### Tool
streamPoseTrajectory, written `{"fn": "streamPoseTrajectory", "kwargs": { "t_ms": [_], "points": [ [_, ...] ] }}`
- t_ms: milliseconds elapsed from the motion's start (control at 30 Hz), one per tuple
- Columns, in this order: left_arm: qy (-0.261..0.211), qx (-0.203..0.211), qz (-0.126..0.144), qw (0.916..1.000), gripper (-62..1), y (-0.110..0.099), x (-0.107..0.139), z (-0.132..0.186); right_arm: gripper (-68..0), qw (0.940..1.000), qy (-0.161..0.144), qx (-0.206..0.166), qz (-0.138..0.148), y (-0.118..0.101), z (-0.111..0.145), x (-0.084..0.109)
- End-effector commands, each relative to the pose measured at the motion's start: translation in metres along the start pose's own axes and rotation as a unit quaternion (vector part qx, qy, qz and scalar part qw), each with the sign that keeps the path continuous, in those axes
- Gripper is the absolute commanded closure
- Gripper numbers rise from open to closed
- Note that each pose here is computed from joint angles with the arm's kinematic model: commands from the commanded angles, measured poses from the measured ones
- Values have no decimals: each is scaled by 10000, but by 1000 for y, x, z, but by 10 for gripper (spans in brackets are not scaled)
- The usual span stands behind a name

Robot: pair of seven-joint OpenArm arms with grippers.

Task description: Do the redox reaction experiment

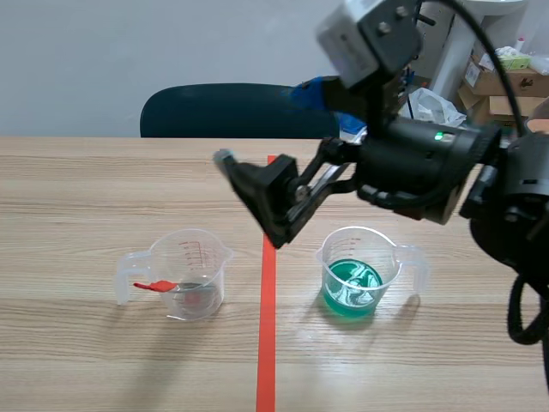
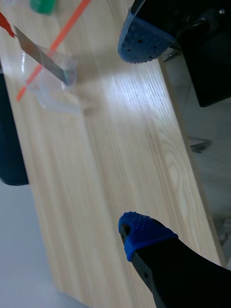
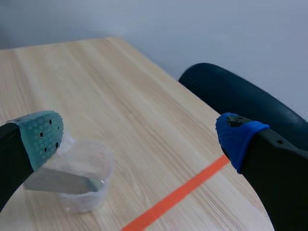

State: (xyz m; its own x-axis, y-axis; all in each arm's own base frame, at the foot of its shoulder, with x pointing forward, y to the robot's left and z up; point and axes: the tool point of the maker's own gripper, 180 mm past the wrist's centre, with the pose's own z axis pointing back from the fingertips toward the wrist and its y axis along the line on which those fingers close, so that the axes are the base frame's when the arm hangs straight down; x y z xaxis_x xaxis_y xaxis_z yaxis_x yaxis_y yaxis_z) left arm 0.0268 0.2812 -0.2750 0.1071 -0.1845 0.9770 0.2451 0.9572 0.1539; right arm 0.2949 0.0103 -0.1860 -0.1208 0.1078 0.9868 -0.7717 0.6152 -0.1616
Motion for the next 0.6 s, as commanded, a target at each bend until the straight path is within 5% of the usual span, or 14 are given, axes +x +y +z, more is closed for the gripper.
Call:
{"fn": "streamPoseTrajectory", "kwargs": {
  "t_ms": [0, 233, 567],
  "points": [
    [-225, 42, -74, 9997, -623, -1, 10, -9, -679, 10000, -56, -51, -2, -2, 4, 2],
    [-348, 260, -348, 9985, -623, 1, 23, -50, -679, 9973, 134, -722, 35, -21, 36, -1],
    [-78, 773, -527, 9956, -623, 9, 34, -105, -679, 9931, 243, -1148, 58, -10, 71, 14]
  ]
}}
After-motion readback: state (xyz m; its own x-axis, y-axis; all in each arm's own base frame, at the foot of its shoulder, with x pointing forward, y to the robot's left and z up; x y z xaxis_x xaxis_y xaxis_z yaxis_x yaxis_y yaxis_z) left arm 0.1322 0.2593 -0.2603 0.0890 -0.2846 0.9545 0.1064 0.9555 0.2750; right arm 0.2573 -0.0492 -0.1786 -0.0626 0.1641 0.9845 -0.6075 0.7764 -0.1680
